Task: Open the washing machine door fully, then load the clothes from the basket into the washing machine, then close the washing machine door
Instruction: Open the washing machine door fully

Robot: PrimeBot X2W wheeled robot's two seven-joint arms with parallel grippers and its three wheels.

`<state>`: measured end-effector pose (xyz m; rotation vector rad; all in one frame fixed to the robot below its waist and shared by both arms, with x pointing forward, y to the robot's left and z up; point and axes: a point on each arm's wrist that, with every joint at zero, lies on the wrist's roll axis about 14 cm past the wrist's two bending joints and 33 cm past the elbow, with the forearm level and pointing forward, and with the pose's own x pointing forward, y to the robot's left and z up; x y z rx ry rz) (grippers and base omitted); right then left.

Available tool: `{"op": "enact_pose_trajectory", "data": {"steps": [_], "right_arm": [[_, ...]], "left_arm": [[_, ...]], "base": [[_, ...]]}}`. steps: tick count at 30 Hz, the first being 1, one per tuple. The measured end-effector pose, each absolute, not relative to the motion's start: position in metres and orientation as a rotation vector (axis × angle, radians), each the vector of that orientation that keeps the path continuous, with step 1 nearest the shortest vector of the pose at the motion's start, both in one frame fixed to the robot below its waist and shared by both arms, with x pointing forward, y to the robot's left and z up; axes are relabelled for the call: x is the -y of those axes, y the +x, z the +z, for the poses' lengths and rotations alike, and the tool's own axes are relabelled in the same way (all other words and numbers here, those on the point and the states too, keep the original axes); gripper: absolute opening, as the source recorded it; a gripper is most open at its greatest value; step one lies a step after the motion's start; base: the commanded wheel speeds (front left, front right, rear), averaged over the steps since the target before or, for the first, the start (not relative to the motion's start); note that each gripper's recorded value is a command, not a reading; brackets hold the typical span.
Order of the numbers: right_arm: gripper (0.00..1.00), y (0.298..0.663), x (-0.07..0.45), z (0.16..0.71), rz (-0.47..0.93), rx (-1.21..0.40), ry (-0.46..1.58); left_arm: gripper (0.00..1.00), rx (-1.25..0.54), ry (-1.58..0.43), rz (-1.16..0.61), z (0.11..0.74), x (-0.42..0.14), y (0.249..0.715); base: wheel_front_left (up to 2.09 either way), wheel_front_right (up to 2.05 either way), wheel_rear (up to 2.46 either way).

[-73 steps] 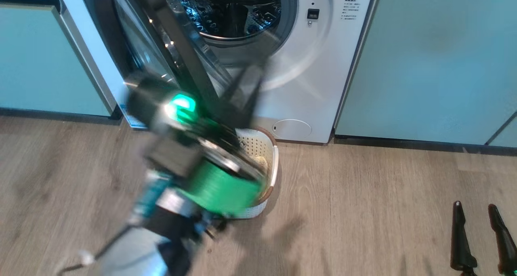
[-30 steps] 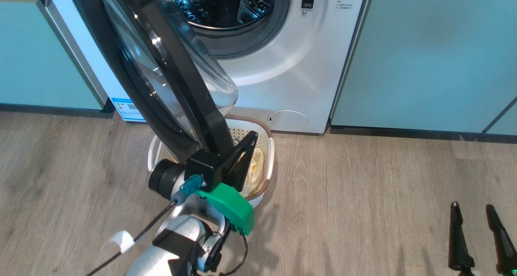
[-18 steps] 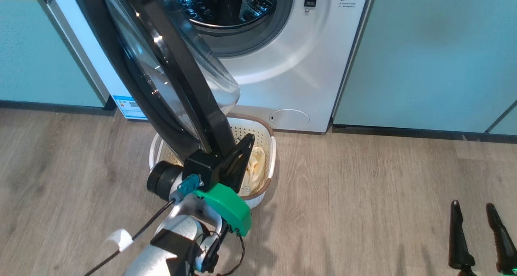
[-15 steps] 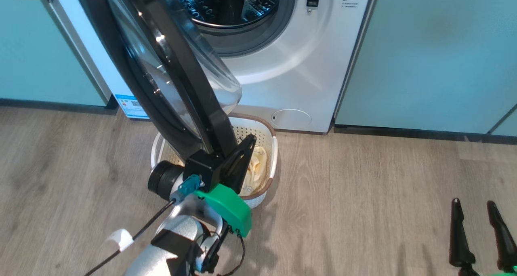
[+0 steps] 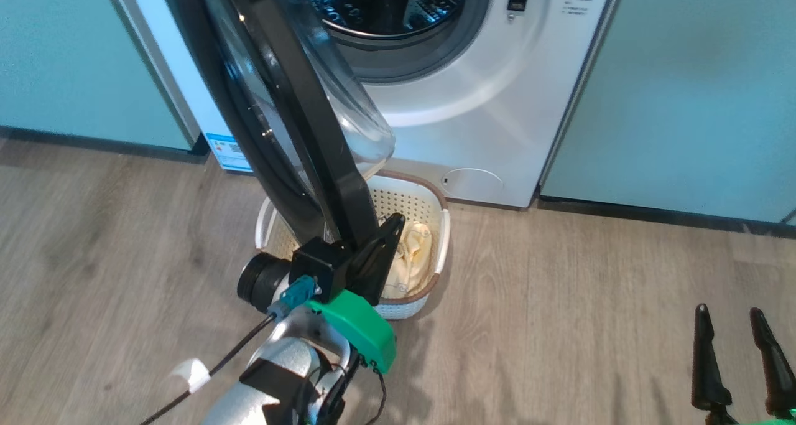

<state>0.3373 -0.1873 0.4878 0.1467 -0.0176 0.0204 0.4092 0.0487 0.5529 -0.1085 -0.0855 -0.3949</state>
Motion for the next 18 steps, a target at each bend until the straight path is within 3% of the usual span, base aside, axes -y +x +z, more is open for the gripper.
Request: {"op": "enact_pose_trajectory", "data": {"steps": [18], "right_arm": [[1.0, 0.359, 0.148, 0.489, 0.153, 0.02, 0.14]], "left_arm": [[0.0, 0.086, -0.127, -0.223, 0.552, -0.1, 0.386]], "base": [[0.0, 0.0, 0.0]]}}
